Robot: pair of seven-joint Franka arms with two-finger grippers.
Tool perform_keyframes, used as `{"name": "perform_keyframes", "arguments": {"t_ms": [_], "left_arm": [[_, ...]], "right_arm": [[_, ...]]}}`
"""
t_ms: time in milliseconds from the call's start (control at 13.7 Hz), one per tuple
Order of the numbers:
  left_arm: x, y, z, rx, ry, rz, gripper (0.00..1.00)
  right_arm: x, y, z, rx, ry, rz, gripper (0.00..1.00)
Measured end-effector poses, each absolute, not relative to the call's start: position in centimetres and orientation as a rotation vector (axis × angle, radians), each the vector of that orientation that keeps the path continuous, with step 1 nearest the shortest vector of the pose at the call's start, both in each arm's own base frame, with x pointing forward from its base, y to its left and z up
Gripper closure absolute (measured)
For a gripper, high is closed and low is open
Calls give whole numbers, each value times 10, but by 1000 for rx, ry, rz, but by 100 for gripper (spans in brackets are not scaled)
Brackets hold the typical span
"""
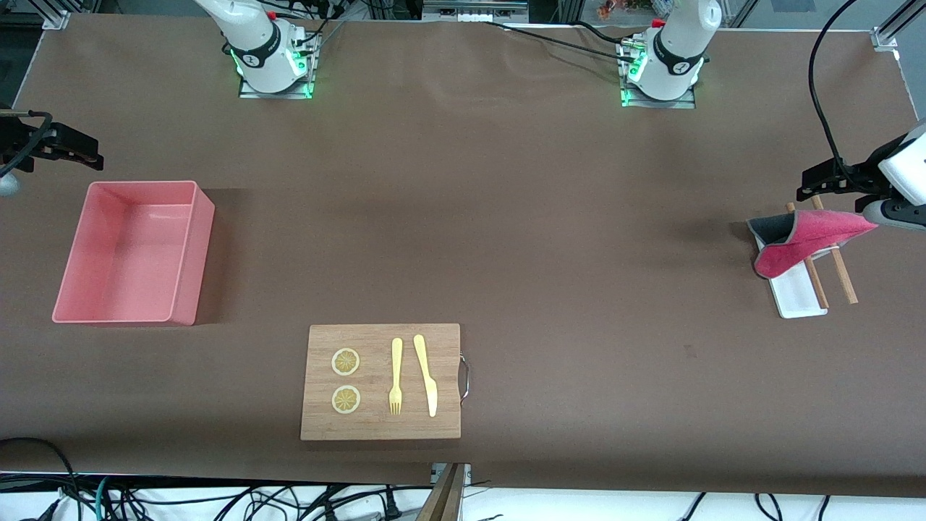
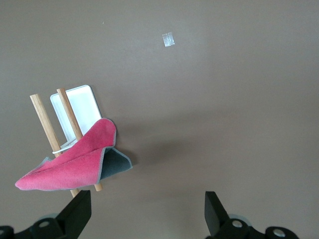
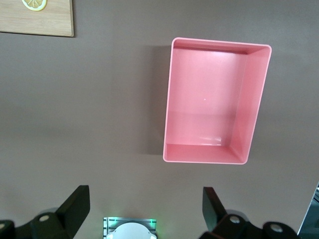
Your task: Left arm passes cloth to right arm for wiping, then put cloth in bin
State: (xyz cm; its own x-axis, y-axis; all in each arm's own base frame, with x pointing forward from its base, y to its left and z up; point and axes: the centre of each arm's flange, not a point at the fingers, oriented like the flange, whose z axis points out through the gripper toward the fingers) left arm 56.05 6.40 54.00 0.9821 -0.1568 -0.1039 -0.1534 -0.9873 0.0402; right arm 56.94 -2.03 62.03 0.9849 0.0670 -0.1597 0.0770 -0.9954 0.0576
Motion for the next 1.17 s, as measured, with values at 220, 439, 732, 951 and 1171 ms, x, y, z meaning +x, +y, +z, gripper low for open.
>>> {"name": "perform_keyframes", "arguments": {"t_ms": [220, 439, 732, 951, 1171], "left_arm": [[560, 64, 540, 3096, -239, -166, 0], [560, 69, 538, 3096, -216, -173, 0], [561, 73, 535, 3095, -206, -181, 0], [564, 79, 523, 3091, -188, -214, 0], [567, 132, 477, 3109, -128, -348, 0]], "right_arm": [[569, -20, 620, 3066, 111, -243, 0], [569, -20, 620, 3066, 111, -243, 0], [569, -20, 620, 3066, 111, -243, 0], [569, -20, 620, 3066, 111, -243, 0], [569, -21, 620, 3067, 109, -243, 0]]}}
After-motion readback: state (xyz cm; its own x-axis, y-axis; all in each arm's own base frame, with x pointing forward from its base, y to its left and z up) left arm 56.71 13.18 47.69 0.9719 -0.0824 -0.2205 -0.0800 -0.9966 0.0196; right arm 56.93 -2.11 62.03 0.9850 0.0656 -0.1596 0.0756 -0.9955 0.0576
